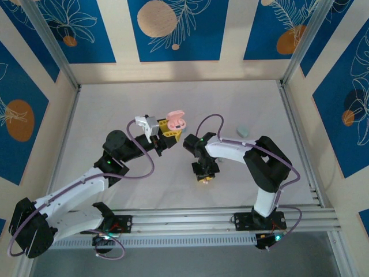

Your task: Insert wireless bluetooth earbuds into charging case

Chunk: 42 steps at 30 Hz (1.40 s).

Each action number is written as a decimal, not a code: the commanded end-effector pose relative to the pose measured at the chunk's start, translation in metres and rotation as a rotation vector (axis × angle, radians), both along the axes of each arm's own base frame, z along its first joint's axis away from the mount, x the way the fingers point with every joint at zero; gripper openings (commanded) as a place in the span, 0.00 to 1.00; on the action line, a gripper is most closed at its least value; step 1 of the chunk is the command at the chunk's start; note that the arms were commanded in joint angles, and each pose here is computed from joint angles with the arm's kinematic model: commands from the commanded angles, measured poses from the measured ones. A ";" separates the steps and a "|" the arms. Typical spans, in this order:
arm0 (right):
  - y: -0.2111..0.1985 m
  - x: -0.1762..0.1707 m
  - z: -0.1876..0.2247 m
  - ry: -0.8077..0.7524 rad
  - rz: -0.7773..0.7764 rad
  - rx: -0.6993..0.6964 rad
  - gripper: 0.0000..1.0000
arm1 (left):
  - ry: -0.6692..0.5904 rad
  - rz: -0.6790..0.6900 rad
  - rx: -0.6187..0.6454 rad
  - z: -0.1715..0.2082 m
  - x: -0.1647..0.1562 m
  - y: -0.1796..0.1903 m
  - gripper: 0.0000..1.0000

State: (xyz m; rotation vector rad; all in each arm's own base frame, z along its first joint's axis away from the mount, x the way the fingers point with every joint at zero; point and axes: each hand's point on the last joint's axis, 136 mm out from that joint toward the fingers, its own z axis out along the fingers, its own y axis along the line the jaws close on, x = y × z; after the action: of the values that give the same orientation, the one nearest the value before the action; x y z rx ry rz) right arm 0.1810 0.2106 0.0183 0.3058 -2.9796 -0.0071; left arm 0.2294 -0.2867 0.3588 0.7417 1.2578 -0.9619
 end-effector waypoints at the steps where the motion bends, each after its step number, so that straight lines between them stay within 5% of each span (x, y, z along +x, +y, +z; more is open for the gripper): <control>1: -0.001 -0.002 -0.001 0.014 0.020 -0.030 0.26 | -0.025 -0.004 -0.014 0.007 -0.005 0.001 0.33; 16: -0.001 -0.001 -0.001 0.008 0.026 -0.036 0.21 | -0.021 -0.007 -0.017 0.007 -0.004 -0.001 0.33; 23: 0.004 0.007 0.034 -0.054 -0.021 0.074 0.20 | -0.021 0.001 -0.018 0.007 -0.002 -0.001 0.33; 34: 0.019 0.046 0.200 -0.257 -0.246 0.813 0.19 | -0.002 0.076 0.029 -0.011 0.015 0.001 0.33; 42: 0.026 0.044 0.309 -0.337 -0.159 1.157 0.20 | 0.000 0.050 0.042 -0.025 0.019 -0.009 0.33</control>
State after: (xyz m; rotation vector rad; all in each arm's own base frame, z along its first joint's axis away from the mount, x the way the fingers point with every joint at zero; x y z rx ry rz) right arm 0.2391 0.2204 0.2809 0.0167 -3.0785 -1.5946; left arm 0.2506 -0.2930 0.3323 0.7272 1.3385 -0.8988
